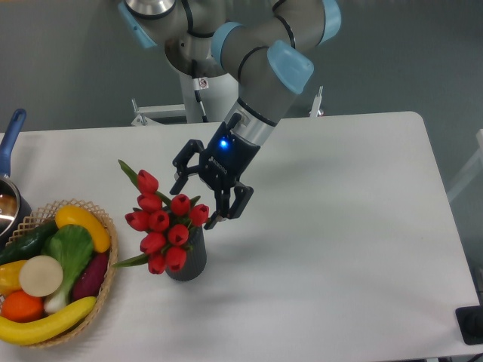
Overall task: Pick up the flowers from the vase
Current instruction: 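Close the gripper around the tulip stems just below the blooms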
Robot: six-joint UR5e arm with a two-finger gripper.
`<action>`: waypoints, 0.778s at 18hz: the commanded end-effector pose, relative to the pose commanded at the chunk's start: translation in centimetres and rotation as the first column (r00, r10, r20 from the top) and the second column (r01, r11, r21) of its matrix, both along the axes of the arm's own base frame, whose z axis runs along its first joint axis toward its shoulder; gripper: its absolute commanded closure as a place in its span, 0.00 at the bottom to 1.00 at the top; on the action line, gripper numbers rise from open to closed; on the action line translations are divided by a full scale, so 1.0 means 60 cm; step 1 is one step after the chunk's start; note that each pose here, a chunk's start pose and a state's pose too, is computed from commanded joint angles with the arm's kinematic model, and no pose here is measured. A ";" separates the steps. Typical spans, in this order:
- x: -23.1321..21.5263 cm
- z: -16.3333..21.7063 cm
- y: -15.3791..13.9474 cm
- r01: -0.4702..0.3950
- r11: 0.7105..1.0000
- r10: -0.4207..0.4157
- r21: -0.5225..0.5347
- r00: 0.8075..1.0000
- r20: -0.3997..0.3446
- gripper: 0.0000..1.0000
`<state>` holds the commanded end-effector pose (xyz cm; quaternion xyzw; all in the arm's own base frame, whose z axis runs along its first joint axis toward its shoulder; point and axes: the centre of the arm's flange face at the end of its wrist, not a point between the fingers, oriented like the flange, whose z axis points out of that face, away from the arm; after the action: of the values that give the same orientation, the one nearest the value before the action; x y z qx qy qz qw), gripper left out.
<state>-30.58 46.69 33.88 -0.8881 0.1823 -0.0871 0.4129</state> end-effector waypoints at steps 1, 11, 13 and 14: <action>-0.002 -0.002 0.002 -0.007 1.000 0.007 -0.004 1.000 0.009 0.00; 0.001 -0.010 0.031 0.014 1.000 -0.015 0.016 0.998 0.053 0.00; 0.006 -0.012 0.036 0.021 1.000 -0.022 0.015 0.998 0.054 0.00; 0.009 -0.014 0.039 0.025 1.000 -0.026 0.014 0.998 0.055 0.00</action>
<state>-30.06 49.02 33.05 -0.8801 0.1826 -0.1157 0.4227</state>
